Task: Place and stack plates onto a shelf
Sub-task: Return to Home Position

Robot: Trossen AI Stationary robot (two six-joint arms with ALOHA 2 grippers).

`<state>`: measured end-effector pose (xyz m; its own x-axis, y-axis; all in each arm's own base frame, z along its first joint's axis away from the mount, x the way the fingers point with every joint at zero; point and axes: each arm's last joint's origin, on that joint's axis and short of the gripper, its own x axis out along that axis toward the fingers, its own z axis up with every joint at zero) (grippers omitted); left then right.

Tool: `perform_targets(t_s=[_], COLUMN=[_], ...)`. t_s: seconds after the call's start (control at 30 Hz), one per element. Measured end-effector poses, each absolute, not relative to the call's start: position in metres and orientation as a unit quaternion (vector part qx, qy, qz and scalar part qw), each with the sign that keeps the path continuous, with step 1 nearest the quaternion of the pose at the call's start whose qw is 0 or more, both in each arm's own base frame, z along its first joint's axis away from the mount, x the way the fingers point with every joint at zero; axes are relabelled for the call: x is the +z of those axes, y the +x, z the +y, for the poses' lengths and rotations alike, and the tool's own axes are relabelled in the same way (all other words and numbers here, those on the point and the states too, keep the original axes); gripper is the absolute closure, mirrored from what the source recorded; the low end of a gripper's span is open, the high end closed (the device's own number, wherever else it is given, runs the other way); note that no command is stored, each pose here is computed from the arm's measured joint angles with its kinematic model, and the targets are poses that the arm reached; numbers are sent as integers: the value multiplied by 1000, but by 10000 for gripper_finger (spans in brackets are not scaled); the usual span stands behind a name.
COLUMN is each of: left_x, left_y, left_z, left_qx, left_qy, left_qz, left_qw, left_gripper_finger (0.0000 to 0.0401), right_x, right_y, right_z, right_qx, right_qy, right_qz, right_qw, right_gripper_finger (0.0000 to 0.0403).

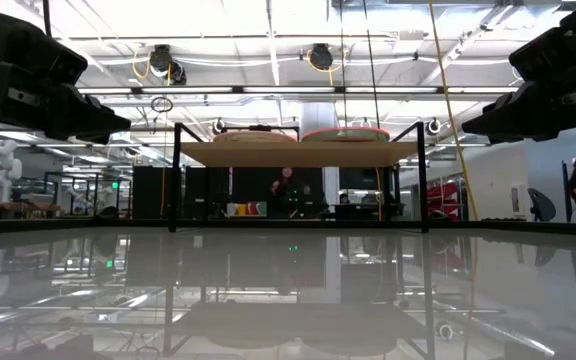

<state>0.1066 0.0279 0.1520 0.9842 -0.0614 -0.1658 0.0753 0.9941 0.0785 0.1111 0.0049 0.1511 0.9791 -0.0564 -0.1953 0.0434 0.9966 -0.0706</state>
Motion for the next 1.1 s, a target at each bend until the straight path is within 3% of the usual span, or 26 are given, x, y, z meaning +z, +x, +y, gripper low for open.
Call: perform_targets(t_s=[1.1], left_x=[154], left_y=[107], left_z=[28], left_qx=[-29], left_qy=[-7], left_qz=[74], left_qw=[997], left_gripper_finger=[384], right_x=[155], right_y=[112], right_z=[5], right_qx=[-24], right_qy=[-31], right_qz=[77], right_qw=[996], right_gripper_finger=[403])
